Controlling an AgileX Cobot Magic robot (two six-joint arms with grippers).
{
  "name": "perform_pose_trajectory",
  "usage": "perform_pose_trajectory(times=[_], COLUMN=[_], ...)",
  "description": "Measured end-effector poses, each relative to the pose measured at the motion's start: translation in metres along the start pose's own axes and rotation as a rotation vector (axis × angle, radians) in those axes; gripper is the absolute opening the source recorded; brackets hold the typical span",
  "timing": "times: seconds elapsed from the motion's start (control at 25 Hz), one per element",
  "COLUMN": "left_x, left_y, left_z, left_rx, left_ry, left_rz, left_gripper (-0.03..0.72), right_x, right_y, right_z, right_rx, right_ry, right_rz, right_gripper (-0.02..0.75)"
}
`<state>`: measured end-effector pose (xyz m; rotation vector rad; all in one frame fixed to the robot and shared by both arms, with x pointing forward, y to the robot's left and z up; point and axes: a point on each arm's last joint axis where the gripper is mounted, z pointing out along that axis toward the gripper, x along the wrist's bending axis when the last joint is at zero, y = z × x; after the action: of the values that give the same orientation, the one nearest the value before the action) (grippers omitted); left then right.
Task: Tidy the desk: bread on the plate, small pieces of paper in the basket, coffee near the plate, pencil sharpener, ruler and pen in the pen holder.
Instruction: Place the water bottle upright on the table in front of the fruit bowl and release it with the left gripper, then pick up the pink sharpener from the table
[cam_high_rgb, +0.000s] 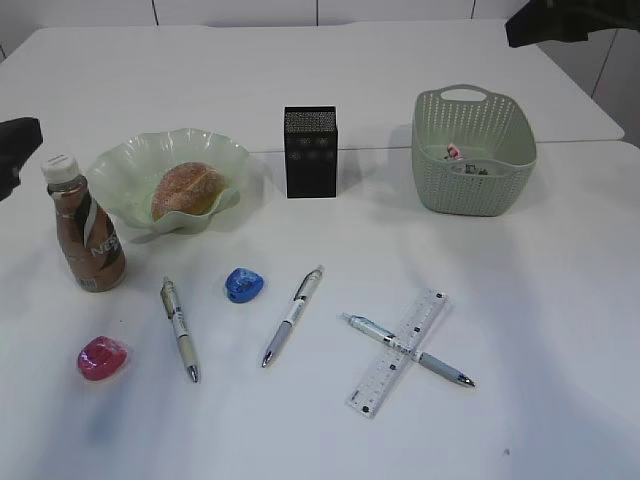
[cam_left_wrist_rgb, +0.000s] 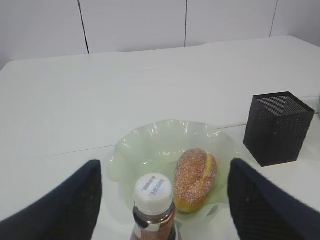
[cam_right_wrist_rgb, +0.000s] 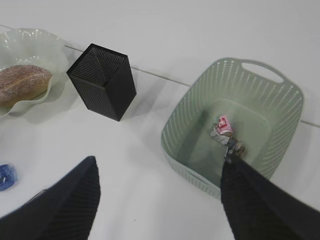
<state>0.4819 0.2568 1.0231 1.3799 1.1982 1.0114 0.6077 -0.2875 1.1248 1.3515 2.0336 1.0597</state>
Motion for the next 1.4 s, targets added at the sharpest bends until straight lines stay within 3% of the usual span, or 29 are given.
perform_pose_trajectory(times=[0.36, 0.68, 1.08, 1.4], left_x=[-0.001, -0.001, -0.005, -0.007], left_y=[0.025, 0.033, 0.028, 0.038], left_z=[-0.049, -0.092, -0.117, -0.127], left_rx=[0.052, 0.126, 0.359, 0.491], left_ry=[-0.017, -0.032, -0.063, -0.085], left_rz=[-0.006, -0.005, -0.06, -0.061], left_gripper=[0.538, 0.508, 0.506, 0.506], right_x=[0.018, 0.036, 0.057, 0.059], right_y=[0.0, -0.007, -0.046, -0.056], right_z=[-0.036, -0.079, -0.106, -0.111], right_rx=[0.064, 0.115, 0.232, 0.342], right_ry=[0.045, 0.02, 0.028, 0.009], right_rz=[0.057, 0.121, 0.226, 0.311], right_gripper=[0.585, 0.586, 0.585, 0.585])
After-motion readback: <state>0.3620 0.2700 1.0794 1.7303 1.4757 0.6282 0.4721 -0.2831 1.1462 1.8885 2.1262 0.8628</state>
